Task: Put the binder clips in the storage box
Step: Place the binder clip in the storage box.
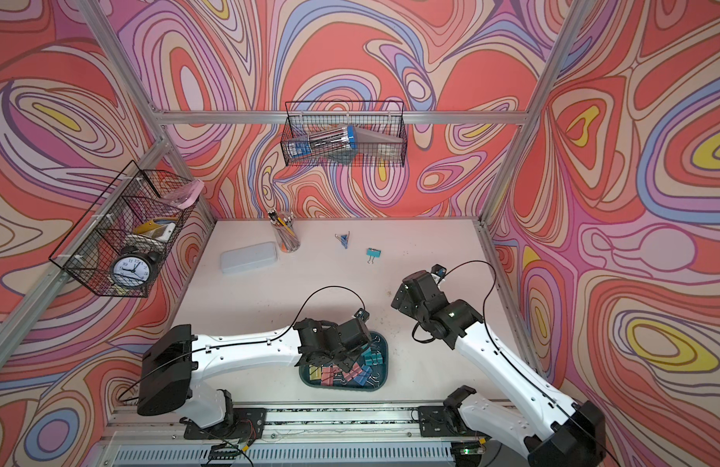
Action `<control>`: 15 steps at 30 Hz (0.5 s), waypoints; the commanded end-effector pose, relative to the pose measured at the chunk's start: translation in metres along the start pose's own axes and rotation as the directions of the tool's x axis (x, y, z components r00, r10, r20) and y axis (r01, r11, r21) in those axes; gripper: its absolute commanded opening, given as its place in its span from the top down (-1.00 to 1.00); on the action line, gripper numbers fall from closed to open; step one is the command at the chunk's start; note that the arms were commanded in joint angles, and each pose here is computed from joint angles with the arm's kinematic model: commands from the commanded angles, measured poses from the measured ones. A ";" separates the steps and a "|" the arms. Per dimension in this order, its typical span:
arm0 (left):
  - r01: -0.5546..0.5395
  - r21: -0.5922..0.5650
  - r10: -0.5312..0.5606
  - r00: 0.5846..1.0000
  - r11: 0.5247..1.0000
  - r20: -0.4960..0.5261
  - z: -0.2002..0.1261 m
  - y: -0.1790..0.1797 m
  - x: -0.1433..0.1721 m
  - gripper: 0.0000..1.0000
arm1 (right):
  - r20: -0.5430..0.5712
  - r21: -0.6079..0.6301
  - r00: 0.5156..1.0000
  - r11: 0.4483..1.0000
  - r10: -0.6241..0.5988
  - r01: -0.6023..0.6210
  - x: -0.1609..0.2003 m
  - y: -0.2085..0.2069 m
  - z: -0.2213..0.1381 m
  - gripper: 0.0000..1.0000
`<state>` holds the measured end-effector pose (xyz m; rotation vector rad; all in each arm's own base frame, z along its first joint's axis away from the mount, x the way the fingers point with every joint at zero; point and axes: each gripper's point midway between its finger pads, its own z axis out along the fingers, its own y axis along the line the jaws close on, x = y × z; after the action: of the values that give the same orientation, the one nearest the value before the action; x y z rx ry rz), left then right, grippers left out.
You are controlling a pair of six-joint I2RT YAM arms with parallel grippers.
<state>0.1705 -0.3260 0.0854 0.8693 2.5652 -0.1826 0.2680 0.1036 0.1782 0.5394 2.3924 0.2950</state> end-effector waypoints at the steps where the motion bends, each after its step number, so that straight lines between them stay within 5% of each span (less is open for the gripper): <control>1: -0.041 -0.033 0.040 0.999 0.999 -0.008 0.016 0.003 0.011 0.95 | -0.014 -0.031 1.000 0.999 0.010 -0.010 0.002 0.005 0.003 -0.83; 10: 0.008 0.023 -0.011 0.993 1.000 0.115 -0.012 0.002 -0.009 0.54 | -0.047 -0.162 0.993 0.982 -0.108 0.099 -0.011 0.058 0.013 -0.81; 15: 0.048 0.033 -0.055 0.965 0.998 0.257 -0.057 0.015 -0.032 0.07 | 0.001 -0.150 0.961 0.950 -0.277 0.274 -0.035 0.090 0.038 -0.81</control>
<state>0.1743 -0.3204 0.1169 0.8076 2.4417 -0.2821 0.3181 0.1594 0.1862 0.2831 2.4585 0.3867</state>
